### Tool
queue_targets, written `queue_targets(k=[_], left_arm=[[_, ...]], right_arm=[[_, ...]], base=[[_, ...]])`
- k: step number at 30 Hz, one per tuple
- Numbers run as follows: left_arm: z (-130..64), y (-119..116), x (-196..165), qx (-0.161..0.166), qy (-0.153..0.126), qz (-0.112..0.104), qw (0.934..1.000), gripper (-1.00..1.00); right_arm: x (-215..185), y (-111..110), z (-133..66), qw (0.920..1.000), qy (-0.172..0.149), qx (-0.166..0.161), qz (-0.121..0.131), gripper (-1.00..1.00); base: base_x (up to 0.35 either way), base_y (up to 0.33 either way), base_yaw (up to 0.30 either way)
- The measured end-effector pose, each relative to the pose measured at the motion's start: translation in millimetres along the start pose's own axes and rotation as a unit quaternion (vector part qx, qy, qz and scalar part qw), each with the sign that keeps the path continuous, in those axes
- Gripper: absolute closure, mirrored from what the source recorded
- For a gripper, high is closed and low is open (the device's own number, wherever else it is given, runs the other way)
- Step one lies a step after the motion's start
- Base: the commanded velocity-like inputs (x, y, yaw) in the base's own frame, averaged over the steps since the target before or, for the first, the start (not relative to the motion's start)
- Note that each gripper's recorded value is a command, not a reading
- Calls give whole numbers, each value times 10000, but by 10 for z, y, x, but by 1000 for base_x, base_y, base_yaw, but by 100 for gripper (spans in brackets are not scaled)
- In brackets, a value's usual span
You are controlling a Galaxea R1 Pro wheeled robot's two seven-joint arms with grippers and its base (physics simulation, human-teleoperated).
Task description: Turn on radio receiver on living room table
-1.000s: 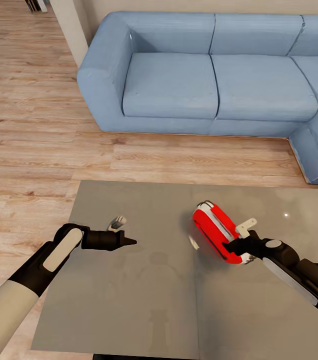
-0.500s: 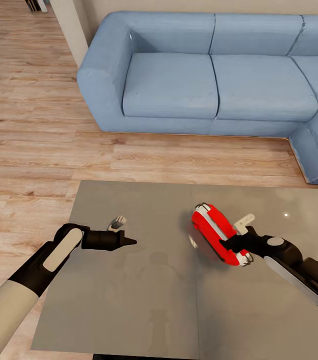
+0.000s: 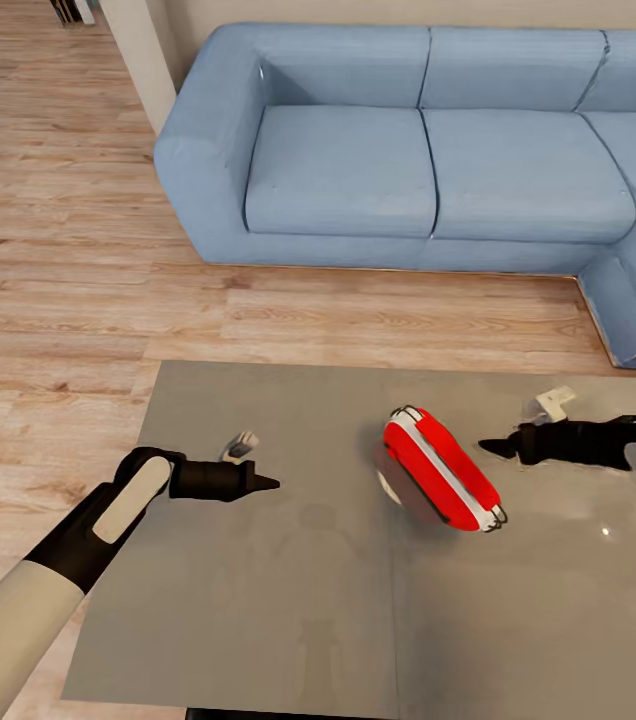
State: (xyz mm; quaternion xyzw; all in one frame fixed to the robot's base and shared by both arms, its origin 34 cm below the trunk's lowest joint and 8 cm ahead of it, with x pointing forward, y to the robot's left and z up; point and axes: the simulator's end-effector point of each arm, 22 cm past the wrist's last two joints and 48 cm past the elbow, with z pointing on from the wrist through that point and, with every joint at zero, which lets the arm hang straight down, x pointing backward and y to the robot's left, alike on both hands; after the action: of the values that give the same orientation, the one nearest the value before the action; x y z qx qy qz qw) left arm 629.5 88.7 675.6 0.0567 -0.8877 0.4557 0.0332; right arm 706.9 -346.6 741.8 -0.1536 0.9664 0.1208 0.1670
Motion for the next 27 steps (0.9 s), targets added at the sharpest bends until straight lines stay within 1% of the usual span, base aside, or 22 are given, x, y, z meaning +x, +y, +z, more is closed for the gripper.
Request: queue_targets(k=[1,3,5,9,14,17,21,27], left_arm=[[3,-4,0,5,0,0,10000,100],[6,-8,0,10,0,0,10000,100],[7,-10,0,13,0,-1,10000,100],[6,-29,1,34,6,4,10000,100],[2,-69,-7,84,0,21,10000,100],[-5,-95,-13,114,-3,38,9999,100],[-23,-163,-35,159,-24,122,9998,100],[-41,-244,-65,207,-62,233,9995,100]], right_arm=[[-26,-50,-62,9999,3,-7,106,-100],[-24,-98,-123,9997,64,-15,225,-100],[2,-149,-173,9995,149,9,289,-100],[6,-235,-235,9994,161,68,288,-100],[39,-221,-225,9994,215,46,263,-100],[99,-173,-187,9993,301,2,226,-100],[248,-119,-141,9987,449,-52,235,-100],[324,-73,-115,9983,515,-114,263,-100]], base=[[0,0,0],[0,0,0],[0,0,0],[0,0,0],[0,0,0],[0,0,0],[0,0,0],[0,0,0]])
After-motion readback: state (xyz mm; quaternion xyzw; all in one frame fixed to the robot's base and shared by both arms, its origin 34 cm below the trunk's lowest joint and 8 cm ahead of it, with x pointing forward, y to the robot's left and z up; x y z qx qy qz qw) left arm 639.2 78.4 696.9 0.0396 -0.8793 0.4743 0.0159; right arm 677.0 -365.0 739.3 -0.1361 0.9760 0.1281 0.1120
